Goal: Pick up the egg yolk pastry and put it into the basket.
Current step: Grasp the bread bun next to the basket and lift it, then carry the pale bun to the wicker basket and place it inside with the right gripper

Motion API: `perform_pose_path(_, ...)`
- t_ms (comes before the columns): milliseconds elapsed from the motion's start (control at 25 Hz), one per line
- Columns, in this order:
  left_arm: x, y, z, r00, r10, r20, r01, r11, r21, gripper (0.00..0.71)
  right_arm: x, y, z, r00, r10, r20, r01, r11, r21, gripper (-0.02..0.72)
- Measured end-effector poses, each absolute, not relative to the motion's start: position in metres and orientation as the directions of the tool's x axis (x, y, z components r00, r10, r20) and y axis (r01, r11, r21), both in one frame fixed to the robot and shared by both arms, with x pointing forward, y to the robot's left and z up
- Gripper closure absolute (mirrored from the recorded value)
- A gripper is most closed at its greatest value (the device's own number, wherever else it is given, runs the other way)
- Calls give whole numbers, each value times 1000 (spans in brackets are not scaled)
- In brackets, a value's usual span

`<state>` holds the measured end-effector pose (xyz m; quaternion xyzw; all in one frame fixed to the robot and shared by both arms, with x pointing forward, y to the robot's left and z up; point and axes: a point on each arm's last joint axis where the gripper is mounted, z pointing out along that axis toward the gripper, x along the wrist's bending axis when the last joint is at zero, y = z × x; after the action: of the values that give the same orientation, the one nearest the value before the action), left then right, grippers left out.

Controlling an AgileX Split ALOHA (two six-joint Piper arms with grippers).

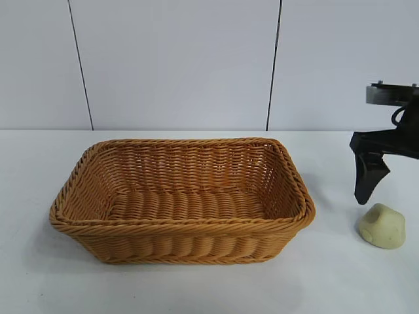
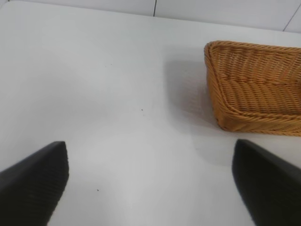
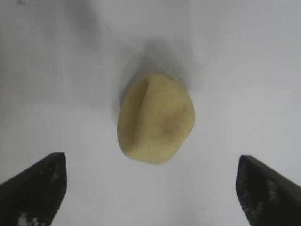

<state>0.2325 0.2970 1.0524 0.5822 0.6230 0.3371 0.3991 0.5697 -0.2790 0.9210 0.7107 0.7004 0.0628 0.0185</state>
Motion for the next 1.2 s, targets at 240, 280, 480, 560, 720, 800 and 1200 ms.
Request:
perform_pose_path(240,232,297,1052,-4,994,-105,456,95,885,32,576,-279,887,22,998,62,996,-27,80,8)
perform_pose_path(280,232,297,1052,-4,994,-105,456,95,885,32,576,-279,883,23,998,61,997,-27,74,8)
perform_pose_path(480,232,297,1052,-4,994,-105,456,95,885,32,578,-279,881,24,998,61,996,-29,80,103)
perform_pose_path(560,232,297,1052,-4,994,-105,456,95,885,32,578,-279,881,24,998,61,996,-29,80,228)
perform_pose_path(720,232,297,1052,-4,994,-105,456,95,885,32,578,-279,881,26,998,63,996,-31,79,477)
perform_pose_path(800,232,297,1052,-4,994,-105,456,95,885,32,578,-278,882,25,998,63,997,-30,71,531)
perform_pose_path(1200,232,297,1052,-4,994,-105,456,95,885,32,604,-276,968,0,997,82,993,-9,115,554)
